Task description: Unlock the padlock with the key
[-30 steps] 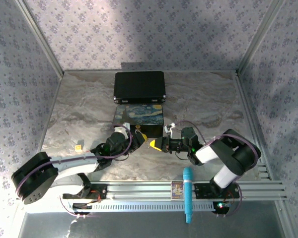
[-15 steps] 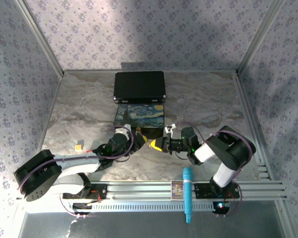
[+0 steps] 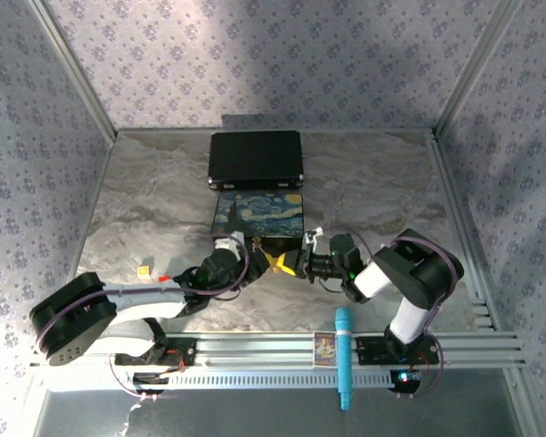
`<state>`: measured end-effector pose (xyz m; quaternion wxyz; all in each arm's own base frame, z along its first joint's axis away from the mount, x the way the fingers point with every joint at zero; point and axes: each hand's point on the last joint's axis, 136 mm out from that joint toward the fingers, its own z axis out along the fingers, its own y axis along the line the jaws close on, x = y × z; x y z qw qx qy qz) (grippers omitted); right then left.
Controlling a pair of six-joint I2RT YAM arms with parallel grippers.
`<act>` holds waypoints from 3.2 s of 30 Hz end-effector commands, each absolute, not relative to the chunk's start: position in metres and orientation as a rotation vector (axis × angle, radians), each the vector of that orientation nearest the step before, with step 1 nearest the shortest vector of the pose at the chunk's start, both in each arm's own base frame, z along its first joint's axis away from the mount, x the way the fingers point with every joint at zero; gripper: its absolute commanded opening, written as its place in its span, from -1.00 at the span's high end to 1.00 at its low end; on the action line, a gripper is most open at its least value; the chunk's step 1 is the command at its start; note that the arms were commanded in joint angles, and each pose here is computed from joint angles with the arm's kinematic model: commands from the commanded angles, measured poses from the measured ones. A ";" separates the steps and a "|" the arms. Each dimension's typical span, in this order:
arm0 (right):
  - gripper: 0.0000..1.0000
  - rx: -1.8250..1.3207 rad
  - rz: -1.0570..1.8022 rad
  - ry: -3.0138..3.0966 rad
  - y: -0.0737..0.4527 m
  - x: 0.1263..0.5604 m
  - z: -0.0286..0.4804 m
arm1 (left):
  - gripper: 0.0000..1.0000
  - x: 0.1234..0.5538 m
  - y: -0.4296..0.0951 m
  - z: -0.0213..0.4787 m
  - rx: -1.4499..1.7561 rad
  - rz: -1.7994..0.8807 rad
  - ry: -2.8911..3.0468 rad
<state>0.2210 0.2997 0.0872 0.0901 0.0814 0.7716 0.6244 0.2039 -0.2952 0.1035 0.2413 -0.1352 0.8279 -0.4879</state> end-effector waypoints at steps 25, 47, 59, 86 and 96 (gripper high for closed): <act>0.56 -0.047 1.068 2.582 0.251 0.170 0.048 | 1.00 0.206 -0.296 0.133 -0.357 -1.344 2.225; 0.71 -0.145 1.216 2.419 0.307 0.192 0.086 | 1.00 0.200 -0.299 0.138 -0.355 -1.405 2.204; 0.72 -0.072 1.259 2.365 0.310 0.196 0.095 | 1.00 0.199 -0.305 0.136 -0.350 -1.426 2.209; -0.13 -0.883 0.466 2.116 0.294 0.169 0.118 | 1.00 0.197 -0.295 0.138 -0.365 -1.376 2.237; 0.05 -0.990 0.475 2.057 0.332 0.174 0.109 | 1.00 0.195 -0.296 0.143 -0.354 -1.396 2.231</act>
